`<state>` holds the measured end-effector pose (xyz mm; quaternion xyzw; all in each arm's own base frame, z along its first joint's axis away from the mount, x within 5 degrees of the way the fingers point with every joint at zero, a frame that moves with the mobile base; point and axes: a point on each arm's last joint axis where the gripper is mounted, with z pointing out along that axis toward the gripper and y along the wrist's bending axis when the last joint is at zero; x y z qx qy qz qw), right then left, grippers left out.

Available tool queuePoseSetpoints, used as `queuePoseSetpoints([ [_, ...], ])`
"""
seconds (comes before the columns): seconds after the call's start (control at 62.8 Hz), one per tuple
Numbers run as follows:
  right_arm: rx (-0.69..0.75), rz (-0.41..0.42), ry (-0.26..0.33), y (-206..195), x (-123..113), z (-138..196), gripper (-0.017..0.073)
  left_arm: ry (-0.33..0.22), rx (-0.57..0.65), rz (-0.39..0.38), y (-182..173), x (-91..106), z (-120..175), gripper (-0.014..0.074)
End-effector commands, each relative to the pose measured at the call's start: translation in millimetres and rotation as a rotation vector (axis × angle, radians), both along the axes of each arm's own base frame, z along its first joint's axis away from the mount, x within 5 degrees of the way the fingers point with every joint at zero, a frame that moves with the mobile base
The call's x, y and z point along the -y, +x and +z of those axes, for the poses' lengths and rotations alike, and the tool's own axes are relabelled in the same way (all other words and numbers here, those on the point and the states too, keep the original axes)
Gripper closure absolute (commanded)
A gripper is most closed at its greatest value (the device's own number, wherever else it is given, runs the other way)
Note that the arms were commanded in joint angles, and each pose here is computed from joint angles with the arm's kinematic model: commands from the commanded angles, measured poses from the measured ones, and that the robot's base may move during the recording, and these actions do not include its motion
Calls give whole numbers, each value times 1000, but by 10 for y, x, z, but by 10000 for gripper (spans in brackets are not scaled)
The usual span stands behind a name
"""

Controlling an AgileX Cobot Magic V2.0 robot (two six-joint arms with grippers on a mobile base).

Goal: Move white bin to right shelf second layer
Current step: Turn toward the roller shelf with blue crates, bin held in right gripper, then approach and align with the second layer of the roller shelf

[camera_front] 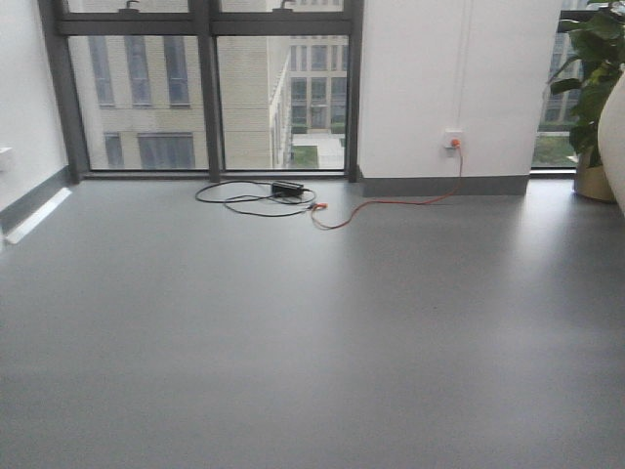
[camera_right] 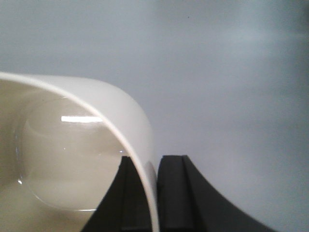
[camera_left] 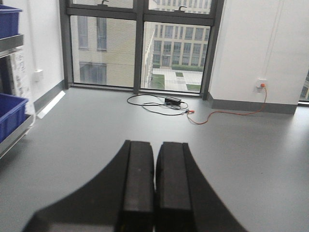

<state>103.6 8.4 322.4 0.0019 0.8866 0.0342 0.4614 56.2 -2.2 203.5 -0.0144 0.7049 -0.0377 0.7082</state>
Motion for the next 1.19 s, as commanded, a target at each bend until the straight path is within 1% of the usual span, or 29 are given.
queuePoseSetpoints([
  [0.0,117,1,10,41,-4,166,504,-9,77,3,-6,-6,-6,509],
  [1.178,116,1,10,40,-4,166,504,-9,77,3,-6,-6,-6,509],
])
